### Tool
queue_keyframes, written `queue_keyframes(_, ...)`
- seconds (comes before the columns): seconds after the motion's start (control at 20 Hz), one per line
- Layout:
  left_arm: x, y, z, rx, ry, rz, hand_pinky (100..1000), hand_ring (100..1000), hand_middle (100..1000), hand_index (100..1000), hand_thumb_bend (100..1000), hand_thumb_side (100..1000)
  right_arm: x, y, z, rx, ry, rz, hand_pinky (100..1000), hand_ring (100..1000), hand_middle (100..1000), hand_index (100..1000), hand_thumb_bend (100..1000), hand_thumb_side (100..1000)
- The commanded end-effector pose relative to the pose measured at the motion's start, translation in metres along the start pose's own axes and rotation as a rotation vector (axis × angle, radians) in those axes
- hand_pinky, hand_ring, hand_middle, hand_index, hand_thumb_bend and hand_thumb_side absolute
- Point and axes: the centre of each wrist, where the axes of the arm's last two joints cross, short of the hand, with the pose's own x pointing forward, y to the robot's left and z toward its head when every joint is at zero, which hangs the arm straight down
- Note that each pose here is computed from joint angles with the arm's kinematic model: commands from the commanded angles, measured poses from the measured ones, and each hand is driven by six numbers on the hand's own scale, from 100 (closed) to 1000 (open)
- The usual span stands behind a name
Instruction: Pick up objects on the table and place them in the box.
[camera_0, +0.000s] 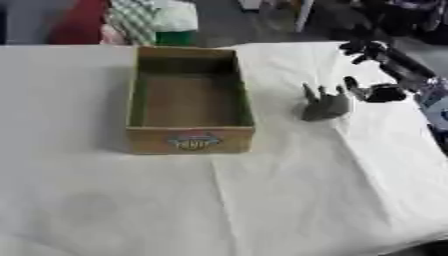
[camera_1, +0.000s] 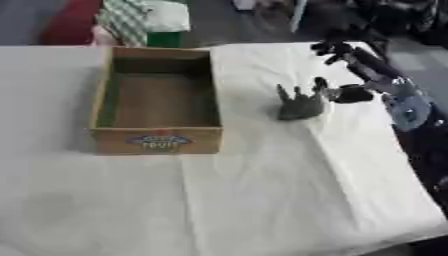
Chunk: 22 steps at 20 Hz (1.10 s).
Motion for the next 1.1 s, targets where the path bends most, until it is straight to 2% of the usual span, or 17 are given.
queue_keyframes(0.05,0.006,0.007,0.0,0.006,-0.008,-0.031,692,627,611,656,100,875,-0.002,-0.028,0.006,-0.001,0.013,0.082,777,900,907,969,100,140)
queue_keyframes(0.55,0.006,0.007,0.001,0.006,-0.003,-0.032,692,627,612,657,100,878,-0.002,-0.025,0.009,0.047,0.027,0.187,789,914,917,968,142,217)
queue_keyframes(1.1,0.006,0.006,0.0,0.006,-0.006,-0.03,692,628,612,656,100,880,0.0,-0.012,0.001,0.095,0.011,0.237,791,917,917,965,151,251)
